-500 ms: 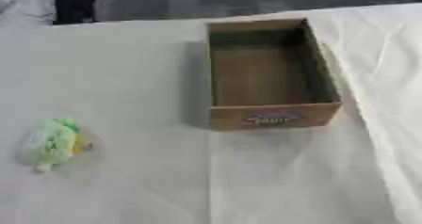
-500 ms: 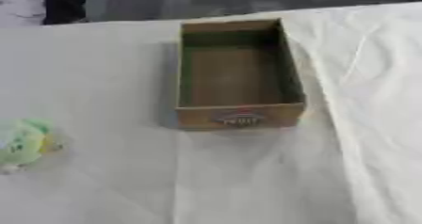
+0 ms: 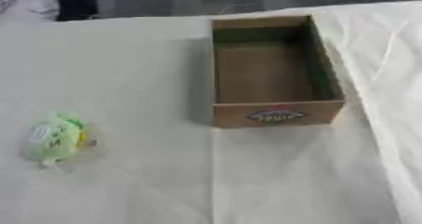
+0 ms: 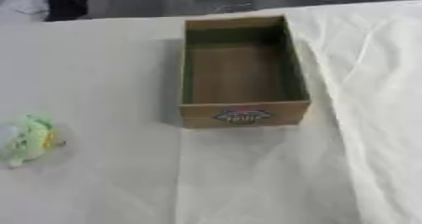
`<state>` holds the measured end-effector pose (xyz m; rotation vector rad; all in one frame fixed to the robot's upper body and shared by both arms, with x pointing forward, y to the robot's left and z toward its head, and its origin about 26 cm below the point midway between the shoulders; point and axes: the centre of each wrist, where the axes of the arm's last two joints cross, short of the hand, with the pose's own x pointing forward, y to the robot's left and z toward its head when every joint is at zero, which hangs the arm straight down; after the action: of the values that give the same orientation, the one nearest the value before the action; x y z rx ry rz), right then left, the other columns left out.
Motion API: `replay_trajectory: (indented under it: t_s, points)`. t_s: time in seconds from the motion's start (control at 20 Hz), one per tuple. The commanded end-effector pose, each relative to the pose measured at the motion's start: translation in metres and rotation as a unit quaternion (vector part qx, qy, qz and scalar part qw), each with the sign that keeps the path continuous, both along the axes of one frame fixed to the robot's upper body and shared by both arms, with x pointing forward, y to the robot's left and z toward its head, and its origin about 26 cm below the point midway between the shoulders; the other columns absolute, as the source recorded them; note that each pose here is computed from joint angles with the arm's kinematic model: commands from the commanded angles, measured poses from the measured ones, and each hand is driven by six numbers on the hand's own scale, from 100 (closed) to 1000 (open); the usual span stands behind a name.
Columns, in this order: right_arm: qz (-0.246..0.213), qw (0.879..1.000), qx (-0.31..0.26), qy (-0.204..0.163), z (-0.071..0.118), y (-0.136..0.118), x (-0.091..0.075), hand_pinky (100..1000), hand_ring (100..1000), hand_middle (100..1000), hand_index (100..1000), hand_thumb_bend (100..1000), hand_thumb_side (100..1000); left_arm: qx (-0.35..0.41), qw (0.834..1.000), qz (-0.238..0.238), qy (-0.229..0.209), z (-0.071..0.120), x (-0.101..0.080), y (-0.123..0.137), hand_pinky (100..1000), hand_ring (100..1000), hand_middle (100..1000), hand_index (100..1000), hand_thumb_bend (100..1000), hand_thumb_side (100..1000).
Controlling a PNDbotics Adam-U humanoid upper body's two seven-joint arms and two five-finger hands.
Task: Pick up objects on the table and place them in the box.
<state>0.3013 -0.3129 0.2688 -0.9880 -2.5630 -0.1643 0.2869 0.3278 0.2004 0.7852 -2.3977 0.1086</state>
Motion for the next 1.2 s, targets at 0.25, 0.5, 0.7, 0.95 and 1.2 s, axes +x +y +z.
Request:
replay_trajectory:
  t_s: [0.25,0.5,0.7,0.95,1.2]
  points:
    - [0.0,1.0,-0.014,-0.012,0.01,-0.002,-0.004,808,888,737,788,100,1000,0.086,0.995,0.051,-0.008,0.029,-0.003,0.011,575,548,600,842,100,1000]
    - [0.0,1.0,-0.017,-0.009,0.009,-0.002,-0.004,808,887,737,788,100,1000,0.216,0.967,0.134,-0.005,0.063,-0.004,0.018,605,609,656,876,243,1000]
    - [-0.001,1.0,-0.02,-0.008,0.009,-0.003,-0.004,807,884,737,788,100,1000,0.372,0.91,0.181,0.02,0.086,-0.006,0.02,656,713,729,924,255,1000]
    - [0.001,1.0,-0.022,-0.004,0.009,-0.002,-0.004,806,884,737,788,100,1000,0.556,0.801,0.169,0.14,0.109,-0.006,0.014,683,791,780,951,229,1000]
    - [0.004,1.0,-0.023,-0.002,0.008,-0.002,-0.004,806,883,737,788,100,1000,0.629,0.732,0.169,0.2,0.125,0.001,0.01,685,815,795,922,276,1000]
